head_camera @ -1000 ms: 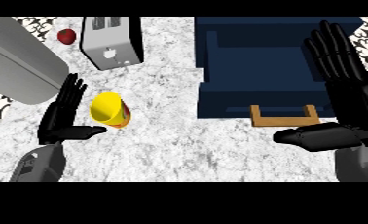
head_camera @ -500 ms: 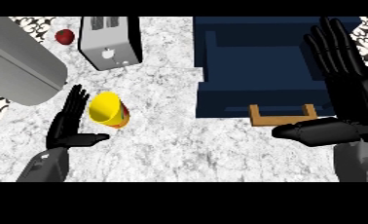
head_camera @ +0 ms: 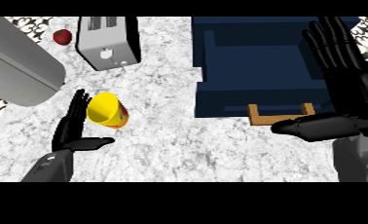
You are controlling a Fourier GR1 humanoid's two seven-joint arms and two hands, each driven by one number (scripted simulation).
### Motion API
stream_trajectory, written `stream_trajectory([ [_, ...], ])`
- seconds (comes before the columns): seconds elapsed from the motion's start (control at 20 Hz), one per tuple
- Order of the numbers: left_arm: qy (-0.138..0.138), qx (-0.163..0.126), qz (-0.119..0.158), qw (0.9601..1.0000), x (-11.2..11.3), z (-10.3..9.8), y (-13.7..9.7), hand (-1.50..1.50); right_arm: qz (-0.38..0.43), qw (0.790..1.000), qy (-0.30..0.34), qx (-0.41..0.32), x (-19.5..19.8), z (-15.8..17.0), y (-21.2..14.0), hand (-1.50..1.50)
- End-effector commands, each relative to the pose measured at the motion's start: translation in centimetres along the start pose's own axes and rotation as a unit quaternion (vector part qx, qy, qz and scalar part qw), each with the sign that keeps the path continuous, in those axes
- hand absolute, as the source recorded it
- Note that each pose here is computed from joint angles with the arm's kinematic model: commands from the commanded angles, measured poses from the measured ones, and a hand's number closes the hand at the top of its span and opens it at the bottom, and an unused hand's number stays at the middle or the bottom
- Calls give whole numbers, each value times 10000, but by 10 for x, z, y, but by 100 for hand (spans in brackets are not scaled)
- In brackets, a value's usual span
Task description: Pick up the cup, place it into the drawer and close the drawer
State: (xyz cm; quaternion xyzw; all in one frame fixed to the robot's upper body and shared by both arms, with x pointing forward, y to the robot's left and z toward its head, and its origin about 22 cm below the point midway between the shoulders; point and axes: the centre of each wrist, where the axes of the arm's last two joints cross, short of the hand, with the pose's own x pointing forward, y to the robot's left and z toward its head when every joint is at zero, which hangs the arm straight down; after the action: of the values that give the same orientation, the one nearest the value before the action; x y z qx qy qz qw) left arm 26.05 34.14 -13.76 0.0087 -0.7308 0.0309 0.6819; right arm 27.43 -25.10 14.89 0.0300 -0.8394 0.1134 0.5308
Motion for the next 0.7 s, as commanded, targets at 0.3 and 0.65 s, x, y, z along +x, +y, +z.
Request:
stream_trajectory([
  [0.3,-289,-203,147,9993,-2,-8,-15,-150,-23,10000,-14,68,5,-6,3,-150],
  [0.65,-343,-521,582,9964,2,-16,-19,-150,-26,10000,19,-13,-1,-1,0,-150],
])
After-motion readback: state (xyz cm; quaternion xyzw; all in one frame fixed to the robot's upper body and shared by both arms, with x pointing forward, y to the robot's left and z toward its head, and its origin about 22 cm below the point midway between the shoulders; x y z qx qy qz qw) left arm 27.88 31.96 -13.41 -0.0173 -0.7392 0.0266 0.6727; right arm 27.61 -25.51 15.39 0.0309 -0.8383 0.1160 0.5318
